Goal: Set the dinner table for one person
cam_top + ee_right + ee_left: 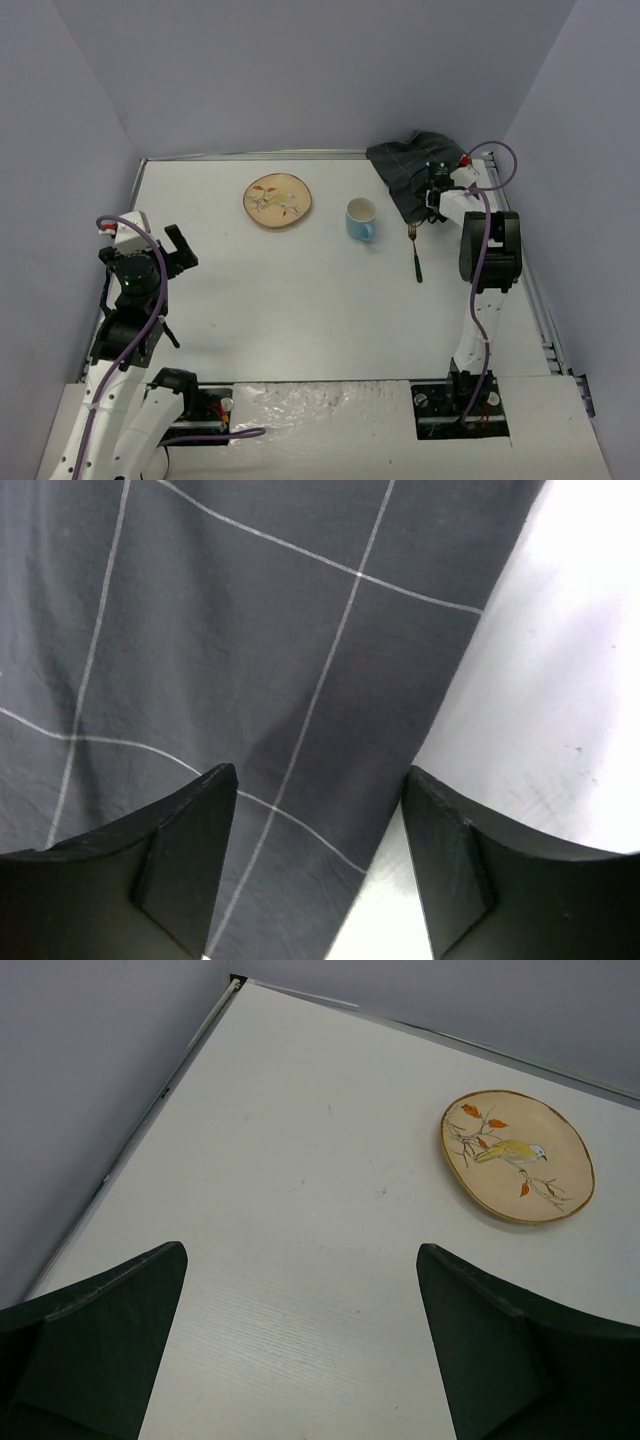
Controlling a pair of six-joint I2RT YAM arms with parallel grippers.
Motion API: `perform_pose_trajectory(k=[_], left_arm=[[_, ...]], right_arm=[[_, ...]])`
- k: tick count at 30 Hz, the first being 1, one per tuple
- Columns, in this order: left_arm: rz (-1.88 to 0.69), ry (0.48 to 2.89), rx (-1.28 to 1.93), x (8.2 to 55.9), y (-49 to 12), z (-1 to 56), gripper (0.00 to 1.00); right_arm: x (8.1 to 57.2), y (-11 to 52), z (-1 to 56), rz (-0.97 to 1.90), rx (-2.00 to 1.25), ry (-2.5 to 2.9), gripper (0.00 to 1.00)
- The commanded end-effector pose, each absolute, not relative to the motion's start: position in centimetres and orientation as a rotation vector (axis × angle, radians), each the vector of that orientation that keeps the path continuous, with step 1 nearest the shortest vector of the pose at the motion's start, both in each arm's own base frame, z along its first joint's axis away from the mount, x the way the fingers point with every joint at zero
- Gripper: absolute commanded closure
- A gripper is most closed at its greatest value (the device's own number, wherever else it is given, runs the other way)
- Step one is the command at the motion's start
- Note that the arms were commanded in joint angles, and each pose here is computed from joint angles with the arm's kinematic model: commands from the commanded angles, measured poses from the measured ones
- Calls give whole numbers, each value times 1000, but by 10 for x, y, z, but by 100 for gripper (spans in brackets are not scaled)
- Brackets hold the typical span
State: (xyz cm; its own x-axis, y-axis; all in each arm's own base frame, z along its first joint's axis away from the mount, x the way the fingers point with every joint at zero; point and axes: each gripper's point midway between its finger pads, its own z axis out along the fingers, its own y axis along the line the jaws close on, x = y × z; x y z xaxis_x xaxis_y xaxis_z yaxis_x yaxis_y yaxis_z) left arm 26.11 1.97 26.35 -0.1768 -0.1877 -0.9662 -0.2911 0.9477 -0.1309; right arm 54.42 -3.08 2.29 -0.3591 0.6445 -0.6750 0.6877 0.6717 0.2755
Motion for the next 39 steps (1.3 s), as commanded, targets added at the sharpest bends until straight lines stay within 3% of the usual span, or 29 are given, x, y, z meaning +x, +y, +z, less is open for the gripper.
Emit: perform_pose_trajectory(k=[1, 4, 6, 10, 15, 20, 25, 29, 35, 39], left_arm=[[80, 1685, -366, 266, 20, 286, 3], [81, 1684, -365, 266, 20, 286, 3], [80, 1686, -364, 266, 19, 285, 3], [79, 1685, -365, 266, 19, 286, 3], [85, 1683, -369, 265, 21, 286, 3], [85, 1679, -368, 265, 21, 287, 3], [71, 1665, -361, 262, 19, 292, 3], [31, 1653, -326, 262, 12, 300, 3], [-18, 1656, -258, 255, 0, 327, 3], [-58, 1656, -224, 249, -8, 339, 3]], right_arm=[[559, -35, 32, -76, 1045, 2029, 43], [567, -36, 35, -64, 1033, 2023, 62], [572, -38, 37, -64, 1016, 2024, 81], [597, -37, 71, -17, 957, 1970, 100], [633, -28, 173, 104, 819, 1811, 100], [634, -23, 311, 174, 649, 1596, 100], [583, 4, 457, 211, 476, 1368, 100], [507, 43, 554, 268, 309, 1200, 100], [401, 82, 632, 377, 165, 1019, 100], [361, 95, 652, 481, 83, 993, 100]])
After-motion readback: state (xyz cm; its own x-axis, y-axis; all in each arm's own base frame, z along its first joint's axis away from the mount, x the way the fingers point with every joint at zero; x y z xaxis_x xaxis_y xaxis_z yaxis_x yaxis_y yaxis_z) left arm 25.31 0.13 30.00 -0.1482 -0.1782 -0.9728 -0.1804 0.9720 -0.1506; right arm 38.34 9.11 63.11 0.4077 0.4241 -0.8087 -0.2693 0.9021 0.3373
